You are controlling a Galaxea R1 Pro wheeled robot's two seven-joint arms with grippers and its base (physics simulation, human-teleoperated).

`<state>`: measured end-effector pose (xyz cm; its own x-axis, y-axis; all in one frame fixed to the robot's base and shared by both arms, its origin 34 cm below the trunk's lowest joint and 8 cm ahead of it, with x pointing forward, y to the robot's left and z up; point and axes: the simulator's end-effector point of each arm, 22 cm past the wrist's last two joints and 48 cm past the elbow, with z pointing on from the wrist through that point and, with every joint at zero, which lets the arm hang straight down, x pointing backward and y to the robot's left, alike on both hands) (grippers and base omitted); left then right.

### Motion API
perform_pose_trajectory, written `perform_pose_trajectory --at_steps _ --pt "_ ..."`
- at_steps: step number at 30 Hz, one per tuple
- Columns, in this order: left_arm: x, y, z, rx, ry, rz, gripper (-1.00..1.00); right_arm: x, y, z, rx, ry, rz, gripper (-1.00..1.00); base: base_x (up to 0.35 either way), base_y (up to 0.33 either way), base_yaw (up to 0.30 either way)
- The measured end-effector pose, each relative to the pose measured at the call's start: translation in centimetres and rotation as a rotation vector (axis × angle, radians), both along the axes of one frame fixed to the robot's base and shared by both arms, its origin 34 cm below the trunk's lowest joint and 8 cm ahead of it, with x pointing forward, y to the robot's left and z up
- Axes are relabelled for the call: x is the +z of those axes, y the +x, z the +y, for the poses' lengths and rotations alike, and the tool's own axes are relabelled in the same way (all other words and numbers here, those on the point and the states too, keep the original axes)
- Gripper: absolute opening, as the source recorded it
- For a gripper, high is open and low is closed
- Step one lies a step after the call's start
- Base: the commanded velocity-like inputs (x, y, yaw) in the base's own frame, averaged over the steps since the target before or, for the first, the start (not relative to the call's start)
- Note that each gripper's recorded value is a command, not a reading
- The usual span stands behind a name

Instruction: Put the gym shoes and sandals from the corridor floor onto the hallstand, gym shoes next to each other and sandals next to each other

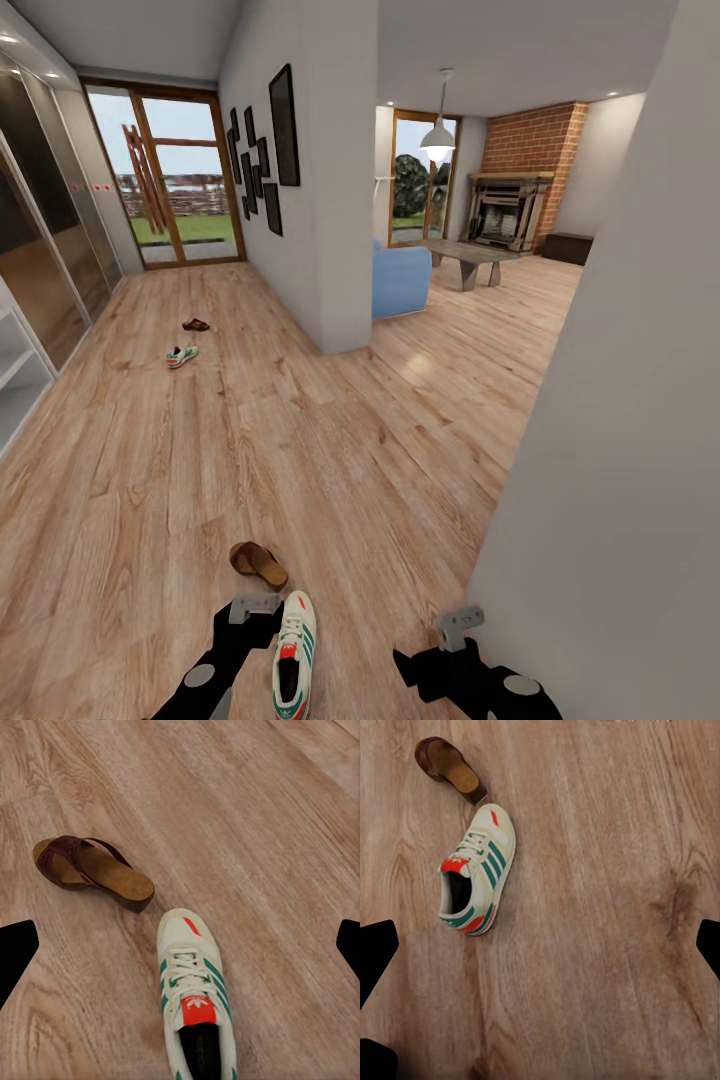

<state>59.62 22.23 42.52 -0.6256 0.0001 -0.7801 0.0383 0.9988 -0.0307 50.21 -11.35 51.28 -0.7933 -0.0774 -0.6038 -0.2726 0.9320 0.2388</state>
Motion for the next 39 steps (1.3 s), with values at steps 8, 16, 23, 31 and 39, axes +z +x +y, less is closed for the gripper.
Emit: perform_pose_trajectory --at_steps 8,16,23,31,39 --pt "0.0 0.0 -0.2 -0.002 -0.002 0.001 1.0 0.7 1.7 0.0 -0.003 -0.006 -0.026 1.0 0.0 0.0 0.0" --pt "0.0 0.0 -0.5 -0.006 -0.005 0.001 1.0 0.6 3.3 -0.4 -0.011 -0.026 -0.032 1.0 0.0 0.0 0.0" --pt "0.0 -0.1 -1.1 -0.012 -0.013 0.0 1.0 0.6 5.0 -1.1 -0.034 -0.057 -0.056 1.0 0.0 0.0 0.0" --pt "0.1 -0.1 -1.8 -0.014 -0.023 0.0 1.0 2.5 18.8 -4.1 -0.144 -0.172 -0.286 1.0 0.0 0.0 0.0" --pt "0.1 -0.1 -1.9 -0.015 -0.024 0.0 1.0 2.2 19.2 -3.9 -0.157 -0.143 -0.401 1.0 0.0 0.0 0.0"
